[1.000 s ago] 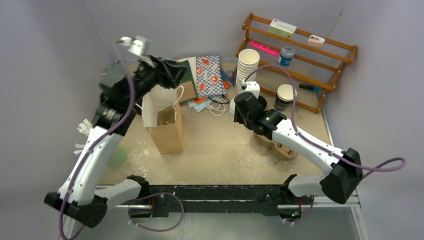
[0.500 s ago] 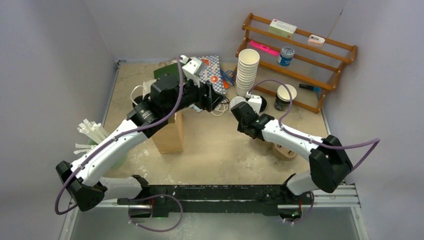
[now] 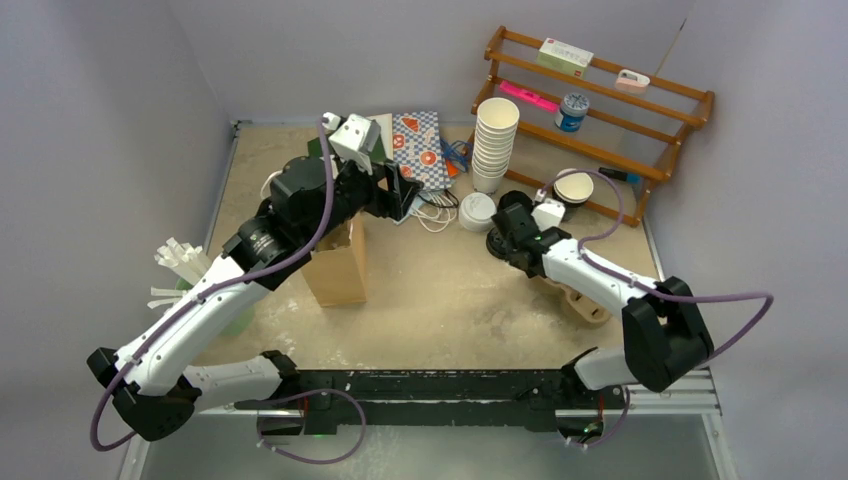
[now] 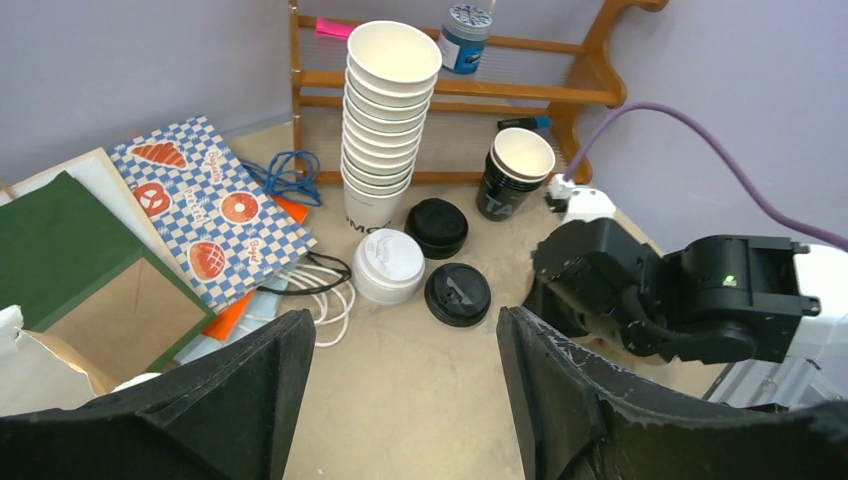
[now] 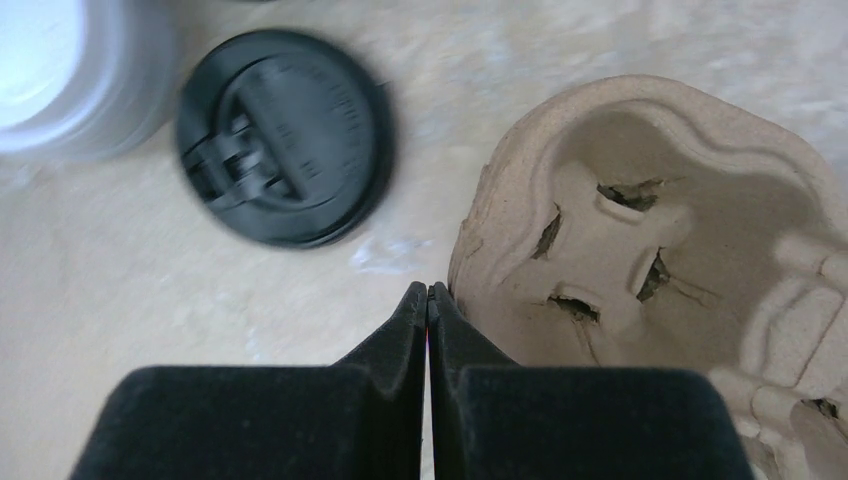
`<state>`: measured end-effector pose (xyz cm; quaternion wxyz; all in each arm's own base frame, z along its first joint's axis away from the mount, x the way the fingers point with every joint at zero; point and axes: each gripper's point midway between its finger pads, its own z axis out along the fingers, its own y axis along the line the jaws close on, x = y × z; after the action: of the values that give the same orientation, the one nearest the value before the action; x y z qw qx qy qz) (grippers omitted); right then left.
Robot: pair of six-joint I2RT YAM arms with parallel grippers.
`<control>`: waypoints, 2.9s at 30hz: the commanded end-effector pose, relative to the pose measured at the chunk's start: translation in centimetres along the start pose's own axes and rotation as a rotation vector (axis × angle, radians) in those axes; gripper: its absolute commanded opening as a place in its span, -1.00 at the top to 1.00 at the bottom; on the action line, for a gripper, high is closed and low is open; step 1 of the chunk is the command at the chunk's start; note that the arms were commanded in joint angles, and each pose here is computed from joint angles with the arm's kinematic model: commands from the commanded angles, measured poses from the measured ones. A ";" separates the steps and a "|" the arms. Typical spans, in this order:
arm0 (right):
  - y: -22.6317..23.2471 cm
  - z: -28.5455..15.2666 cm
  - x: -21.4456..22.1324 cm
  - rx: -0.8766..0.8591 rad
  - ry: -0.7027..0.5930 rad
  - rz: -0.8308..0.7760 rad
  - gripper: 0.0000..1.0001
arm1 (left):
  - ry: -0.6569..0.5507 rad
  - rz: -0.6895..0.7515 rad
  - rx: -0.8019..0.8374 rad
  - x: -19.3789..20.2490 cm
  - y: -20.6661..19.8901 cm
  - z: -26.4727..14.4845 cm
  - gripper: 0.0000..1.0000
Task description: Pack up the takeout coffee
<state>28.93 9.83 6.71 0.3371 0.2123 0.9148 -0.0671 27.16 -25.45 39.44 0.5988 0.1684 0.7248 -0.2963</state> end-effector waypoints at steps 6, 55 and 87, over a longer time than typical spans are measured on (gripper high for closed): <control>-9.5 -1.2 -3.6 0.230 -0.120 0.205 1.00 | -0.002 -0.003 -0.013 0.8 0.2 3.4 -0.54; -4.1 -13.4 -14.4 -0.322 -0.402 0.167 0.31 | -0.097 -0.036 -0.346 0.5 5.6 28.3 0.54; -3.8 -13.4 -14.2 -0.336 -0.389 0.158 0.33 | -0.217 -0.163 -0.199 -4.4 2.7 27.3 1.00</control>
<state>28.44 4.86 24.13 0.5217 0.2091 0.8248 0.0618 52.27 -41.11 30.45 0.6086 0.0461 0.7609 -0.2204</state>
